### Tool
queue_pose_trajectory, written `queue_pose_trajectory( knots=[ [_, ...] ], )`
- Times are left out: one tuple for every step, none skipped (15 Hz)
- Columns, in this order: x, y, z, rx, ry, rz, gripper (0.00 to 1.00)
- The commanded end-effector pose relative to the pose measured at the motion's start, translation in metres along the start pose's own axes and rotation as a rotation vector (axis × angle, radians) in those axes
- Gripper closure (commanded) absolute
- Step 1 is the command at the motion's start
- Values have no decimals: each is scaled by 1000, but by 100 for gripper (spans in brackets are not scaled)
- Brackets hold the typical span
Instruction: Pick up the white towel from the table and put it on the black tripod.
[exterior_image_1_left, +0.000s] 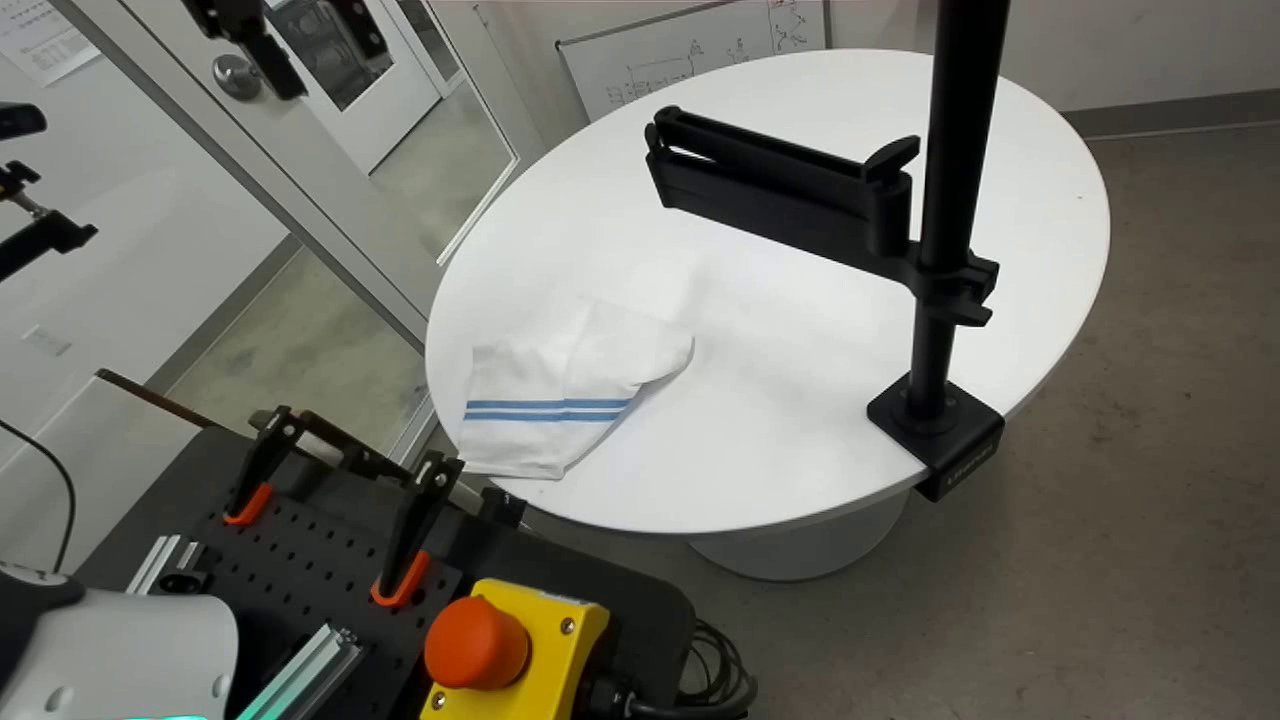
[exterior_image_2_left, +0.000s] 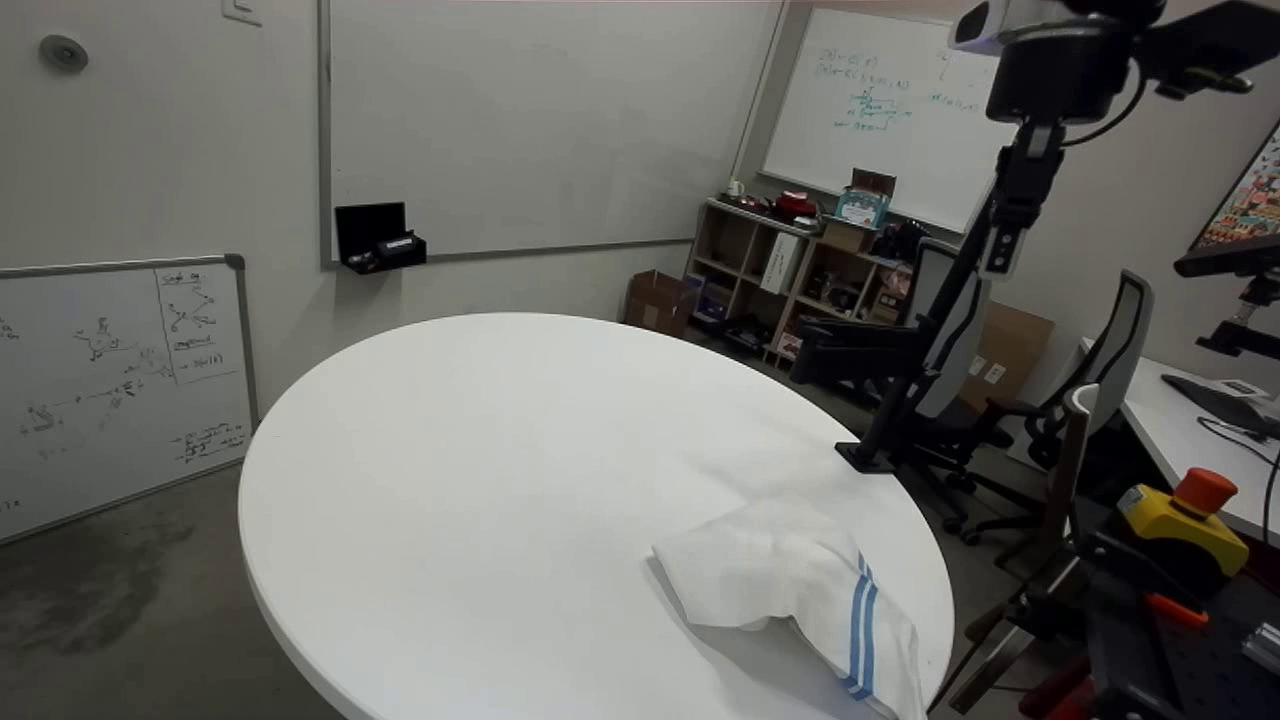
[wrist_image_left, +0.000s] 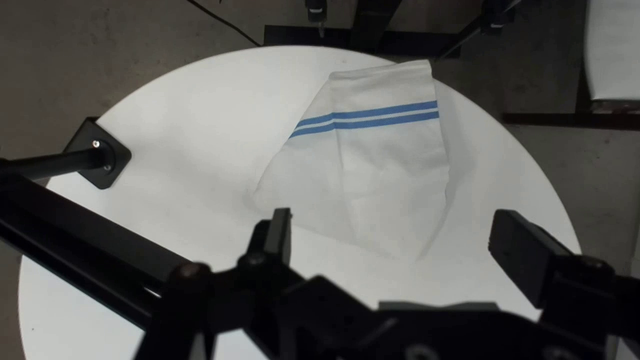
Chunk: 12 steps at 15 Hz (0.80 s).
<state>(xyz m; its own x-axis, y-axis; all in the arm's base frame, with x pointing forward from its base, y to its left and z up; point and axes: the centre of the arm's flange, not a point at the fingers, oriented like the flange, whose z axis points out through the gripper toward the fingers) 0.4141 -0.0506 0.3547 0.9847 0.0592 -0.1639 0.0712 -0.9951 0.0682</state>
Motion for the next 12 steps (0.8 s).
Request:
queue_pose_trajectory(
  knots=[
    [29, 4, 48, -34, 42, -2, 0],
    [37, 4, 57, -34, 56, 2, 0],
    [45, 5, 65, -37, 79, 8, 0],
    [51, 6, 73, -37, 93, 13, 0],
    [57, 6, 83, -39, 107, 20, 0],
    [61, 6, 93, -41, 118, 22, 0],
    [64, 5, 104, -43, 122, 26, 0],
    [65, 3, 114, -47, 124, 30, 0],
    [65, 1, 126, -48, 116, 31, 0],
    [65, -1, 136, -51, 110, 34, 0],
    [66, -2, 146, -54, 106, 36, 0],
    [67, -3, 155, -55, 103, 41, 0]
  ],
)
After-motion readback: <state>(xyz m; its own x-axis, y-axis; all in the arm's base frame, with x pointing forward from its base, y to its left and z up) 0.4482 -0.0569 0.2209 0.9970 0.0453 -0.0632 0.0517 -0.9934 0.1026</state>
